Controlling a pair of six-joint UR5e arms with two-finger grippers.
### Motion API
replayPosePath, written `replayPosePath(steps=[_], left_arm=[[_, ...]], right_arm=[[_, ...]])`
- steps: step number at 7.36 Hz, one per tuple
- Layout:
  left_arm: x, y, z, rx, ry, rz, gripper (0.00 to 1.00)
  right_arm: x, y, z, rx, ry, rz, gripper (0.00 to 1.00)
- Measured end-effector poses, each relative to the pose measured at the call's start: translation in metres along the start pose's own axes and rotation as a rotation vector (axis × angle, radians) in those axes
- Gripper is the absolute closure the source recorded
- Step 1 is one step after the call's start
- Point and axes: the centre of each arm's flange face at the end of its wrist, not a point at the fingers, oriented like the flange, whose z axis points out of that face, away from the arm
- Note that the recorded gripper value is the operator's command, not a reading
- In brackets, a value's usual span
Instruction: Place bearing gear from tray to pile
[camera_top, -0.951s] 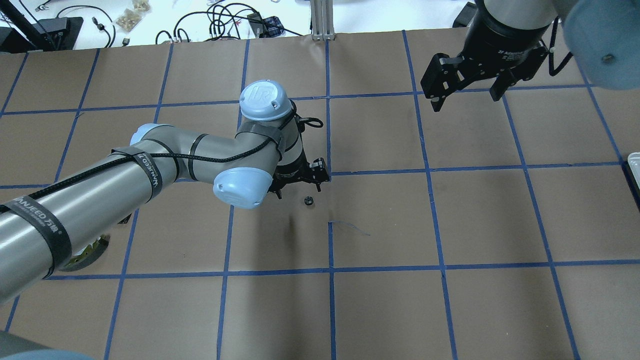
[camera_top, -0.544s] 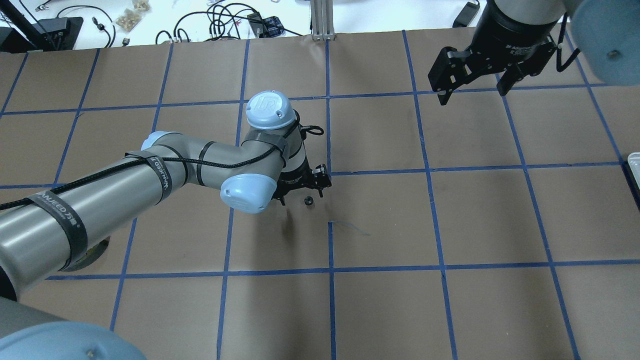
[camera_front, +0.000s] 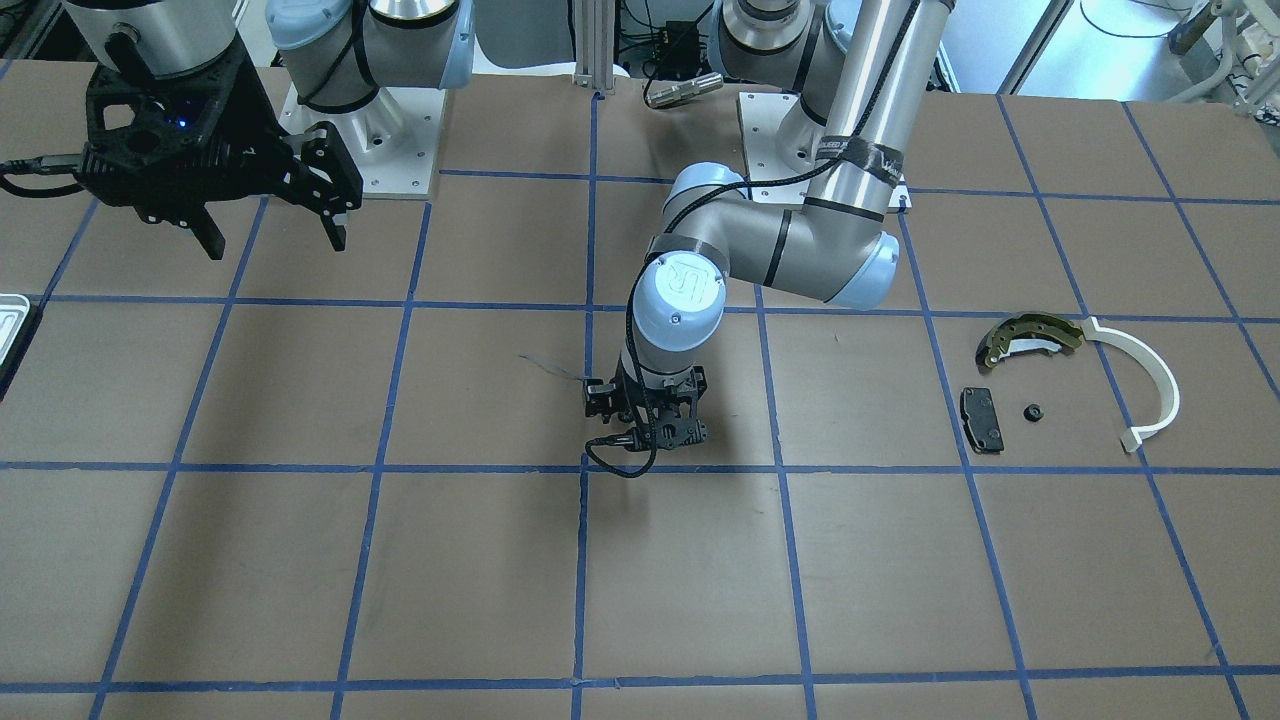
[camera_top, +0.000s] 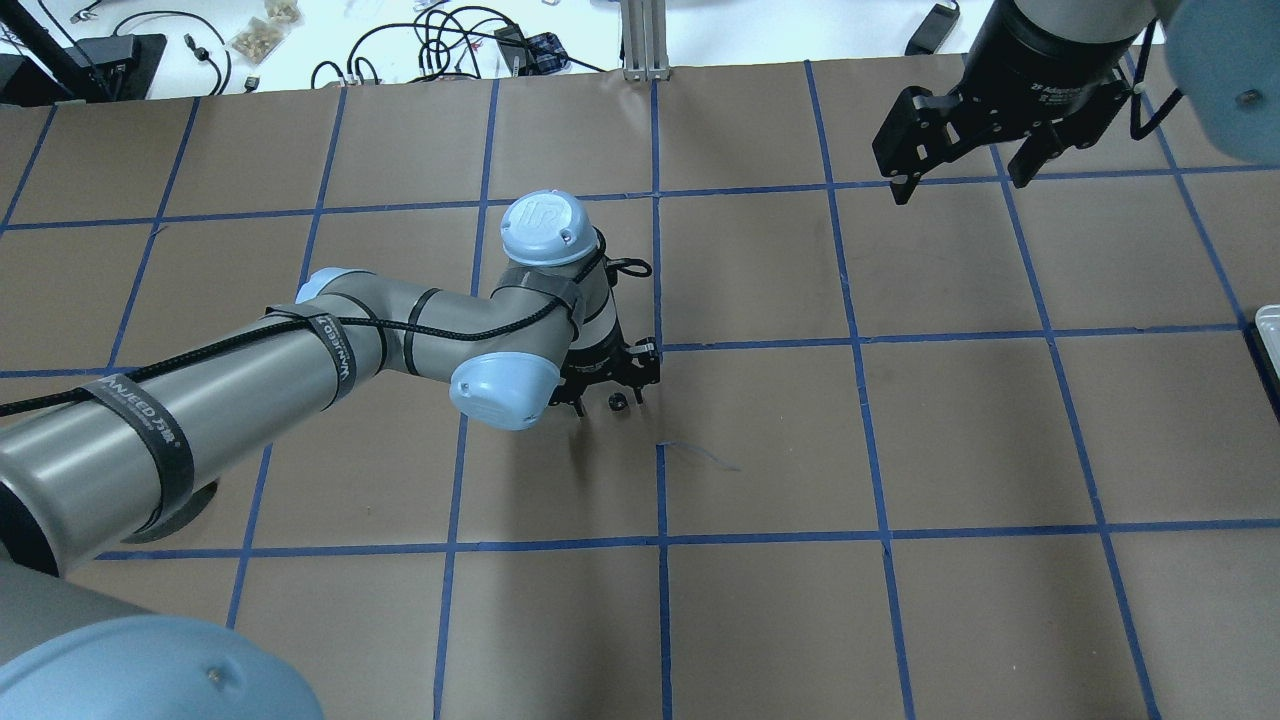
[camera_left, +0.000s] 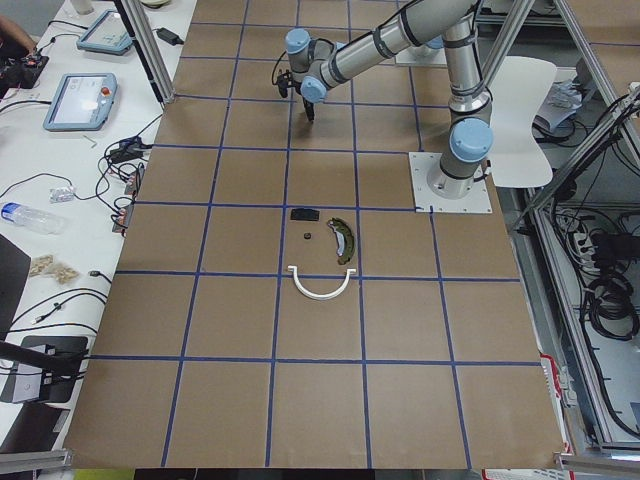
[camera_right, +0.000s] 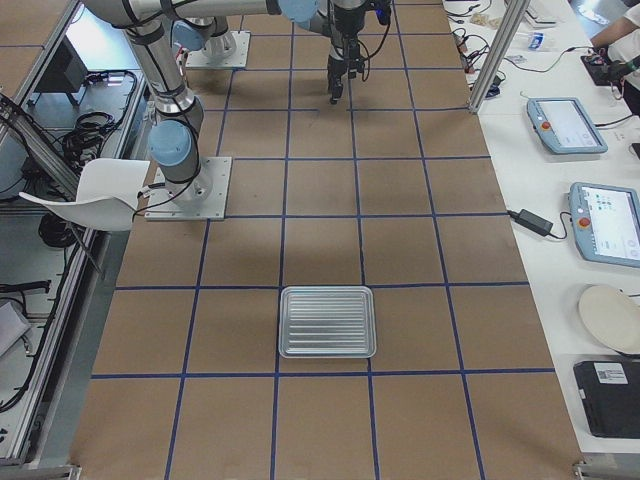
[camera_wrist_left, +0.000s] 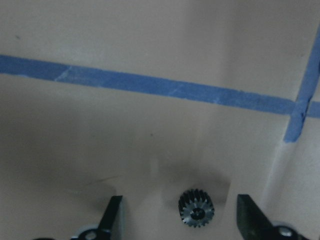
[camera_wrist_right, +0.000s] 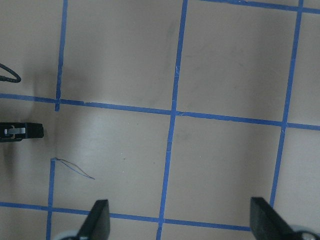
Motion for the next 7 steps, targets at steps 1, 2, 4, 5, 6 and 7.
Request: replayPosePath(steps=[1,2,4,5,6,7], left_arm=[[0.000,0.000,0.000,0.001,-0.001,0.002,1.00],[0.000,0.000,-0.001,0.002,-0.001,0.004,1.00],[0.000,-0.001,-0.009,0.013,0.005,0.006,1.00],[-0.003,-0.006,-0.020,0.026,0.011,0.004,1.00],[-0.009,-0.018,-0.036,0.035,0.014,0.009,1.00],[-0.023,-0.038,-0.060,0.027,0.010,0.027,1.00]], right_arm=[[0.001,0.000,0.002,-0.005,0.003,0.007,0.00],[0.004,0.001,0.004,-0.012,0.004,0.020,0.00],[0.012,0.002,0.008,-0.027,0.003,0.052,0.00],[0.014,0.003,0.008,-0.029,0.003,0.077,0.00],[0.013,0.003,0.008,-0.029,0.004,0.100,0.00],[0.013,0.003,0.008,-0.027,0.004,0.112,0.00]])
